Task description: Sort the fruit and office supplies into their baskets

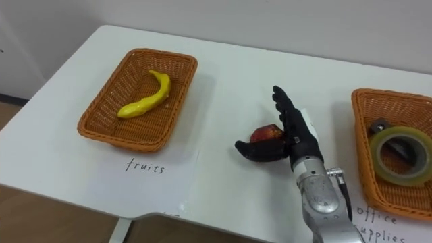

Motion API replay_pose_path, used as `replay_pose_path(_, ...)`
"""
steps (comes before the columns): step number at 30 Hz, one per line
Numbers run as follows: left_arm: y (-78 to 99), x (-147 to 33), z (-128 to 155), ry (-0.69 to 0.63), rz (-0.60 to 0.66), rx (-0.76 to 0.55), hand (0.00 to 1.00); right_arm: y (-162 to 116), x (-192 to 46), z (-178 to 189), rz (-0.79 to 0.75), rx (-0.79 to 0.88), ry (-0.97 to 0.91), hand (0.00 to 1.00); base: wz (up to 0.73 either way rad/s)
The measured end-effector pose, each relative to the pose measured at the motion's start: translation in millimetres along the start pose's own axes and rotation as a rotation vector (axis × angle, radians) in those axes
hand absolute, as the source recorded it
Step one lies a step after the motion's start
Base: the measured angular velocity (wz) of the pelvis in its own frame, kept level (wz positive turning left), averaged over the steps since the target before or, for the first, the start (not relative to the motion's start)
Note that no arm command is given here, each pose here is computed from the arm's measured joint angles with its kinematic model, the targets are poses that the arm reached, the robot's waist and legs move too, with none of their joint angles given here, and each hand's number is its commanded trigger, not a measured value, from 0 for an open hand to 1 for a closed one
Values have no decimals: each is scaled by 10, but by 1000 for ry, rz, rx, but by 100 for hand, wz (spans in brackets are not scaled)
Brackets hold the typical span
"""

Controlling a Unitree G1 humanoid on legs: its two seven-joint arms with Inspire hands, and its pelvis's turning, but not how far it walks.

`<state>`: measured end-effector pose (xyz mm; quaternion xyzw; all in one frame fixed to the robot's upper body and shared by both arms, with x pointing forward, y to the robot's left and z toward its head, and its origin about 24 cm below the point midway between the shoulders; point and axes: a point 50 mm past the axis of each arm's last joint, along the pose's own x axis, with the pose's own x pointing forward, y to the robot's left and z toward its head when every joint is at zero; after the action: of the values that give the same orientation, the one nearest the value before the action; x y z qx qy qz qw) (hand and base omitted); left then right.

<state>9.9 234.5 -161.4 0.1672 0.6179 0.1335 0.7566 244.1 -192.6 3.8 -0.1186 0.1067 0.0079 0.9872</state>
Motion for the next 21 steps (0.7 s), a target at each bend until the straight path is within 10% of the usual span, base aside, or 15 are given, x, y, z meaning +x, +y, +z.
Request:
replay_pose_path(18, 0, 0, -4, 2, 3, -2, 0, 31, -57, -107, 24, -40, 37, 0, 0)
replay_pose_path(19, 0, 0, -4, 2, 3, -2, 0, 33, -58, -108, 28, -46, 38, 7, 0)
replay_pose_path(20, 0, 0, -3, 2, 3, -4, 0, 35, -59, -110, 33, -52, 38, 79, 0)
replay_pose_path(21, 0, 0, -1, 2, 2, -8, 0, 38, -62, -114, 38, -56, 39, 96, 0)
